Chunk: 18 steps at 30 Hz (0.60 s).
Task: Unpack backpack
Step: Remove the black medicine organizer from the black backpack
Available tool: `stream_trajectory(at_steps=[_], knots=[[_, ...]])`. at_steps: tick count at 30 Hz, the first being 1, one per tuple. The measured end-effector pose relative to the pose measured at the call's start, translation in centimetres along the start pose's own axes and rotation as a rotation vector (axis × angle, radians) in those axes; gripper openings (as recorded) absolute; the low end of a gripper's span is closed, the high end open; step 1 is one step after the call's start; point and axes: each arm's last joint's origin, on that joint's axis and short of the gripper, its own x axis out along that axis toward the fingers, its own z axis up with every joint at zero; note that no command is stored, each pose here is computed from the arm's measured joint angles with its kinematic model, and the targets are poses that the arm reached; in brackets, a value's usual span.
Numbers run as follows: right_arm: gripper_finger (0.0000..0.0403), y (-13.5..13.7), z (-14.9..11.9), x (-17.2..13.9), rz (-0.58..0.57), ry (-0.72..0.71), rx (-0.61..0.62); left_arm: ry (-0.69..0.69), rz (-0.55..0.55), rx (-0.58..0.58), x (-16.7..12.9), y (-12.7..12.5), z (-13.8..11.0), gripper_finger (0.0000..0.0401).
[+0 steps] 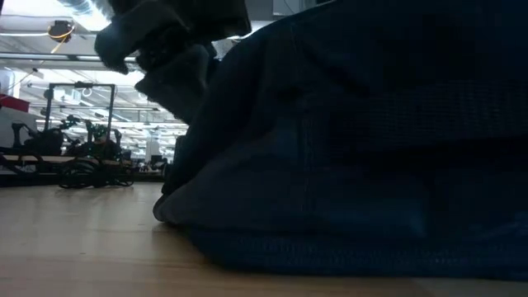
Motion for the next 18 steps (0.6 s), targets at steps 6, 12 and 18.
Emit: stream_trajectory(at_steps=[6,12,18], knots=[[0.0154,0.5,-0.3,0.0,-0.004,-0.032,0.142,-0.09,-0.087,0.039,0.6,-0.5,-0.2,0.0237],[0.0154,0.3,-0.6,0.0,-0.052,-0.043,0.354,-0.093,-0.103,0.049,1.0,-0.3,-0.8,0.0237],[0.0154,0.1,-0.6,-0.1,-0.098,-0.088,0.485,-0.08,-0.115,0.027,1.8,0.7,-2.1,0.0237]])
